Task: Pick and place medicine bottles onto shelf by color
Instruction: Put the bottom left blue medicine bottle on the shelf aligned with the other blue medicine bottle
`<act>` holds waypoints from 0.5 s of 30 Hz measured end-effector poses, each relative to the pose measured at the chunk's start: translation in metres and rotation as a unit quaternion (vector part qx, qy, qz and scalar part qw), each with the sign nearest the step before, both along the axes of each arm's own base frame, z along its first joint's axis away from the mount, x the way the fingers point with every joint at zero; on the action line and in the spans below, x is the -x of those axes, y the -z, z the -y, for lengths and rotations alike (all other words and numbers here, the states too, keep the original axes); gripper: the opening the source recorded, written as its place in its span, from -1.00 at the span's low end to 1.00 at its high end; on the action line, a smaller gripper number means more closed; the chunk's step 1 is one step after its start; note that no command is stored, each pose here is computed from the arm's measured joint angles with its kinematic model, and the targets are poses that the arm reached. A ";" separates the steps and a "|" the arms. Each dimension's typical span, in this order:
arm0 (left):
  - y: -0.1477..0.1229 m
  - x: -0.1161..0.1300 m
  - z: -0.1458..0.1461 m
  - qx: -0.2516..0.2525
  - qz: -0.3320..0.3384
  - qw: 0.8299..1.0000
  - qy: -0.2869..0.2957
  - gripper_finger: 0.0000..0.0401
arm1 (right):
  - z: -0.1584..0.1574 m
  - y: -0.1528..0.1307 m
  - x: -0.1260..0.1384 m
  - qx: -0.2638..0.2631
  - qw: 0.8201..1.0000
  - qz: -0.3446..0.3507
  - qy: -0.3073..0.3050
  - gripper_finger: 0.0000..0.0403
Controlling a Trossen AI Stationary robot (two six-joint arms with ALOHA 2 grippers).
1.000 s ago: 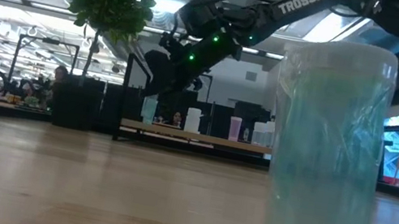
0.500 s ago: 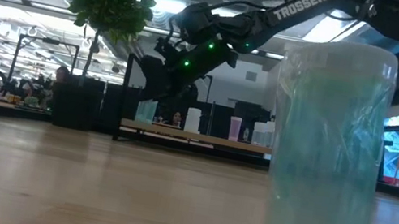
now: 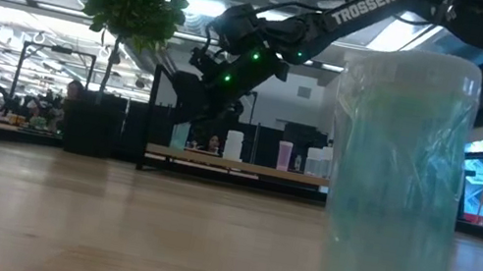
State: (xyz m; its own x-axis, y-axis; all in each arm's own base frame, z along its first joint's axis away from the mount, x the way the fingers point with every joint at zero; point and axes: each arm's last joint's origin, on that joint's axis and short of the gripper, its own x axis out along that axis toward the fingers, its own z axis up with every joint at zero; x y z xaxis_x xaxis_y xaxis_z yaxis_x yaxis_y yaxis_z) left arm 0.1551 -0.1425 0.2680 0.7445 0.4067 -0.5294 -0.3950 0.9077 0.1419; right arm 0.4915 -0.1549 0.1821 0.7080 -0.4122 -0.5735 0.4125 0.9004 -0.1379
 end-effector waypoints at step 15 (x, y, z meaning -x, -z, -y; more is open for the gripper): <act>0.000 0.000 0.000 0.000 0.000 1.000 0.000 0.31 | -0.001 0.000 0.000 -0.012 1.000 -0.001 -0.012 -0.37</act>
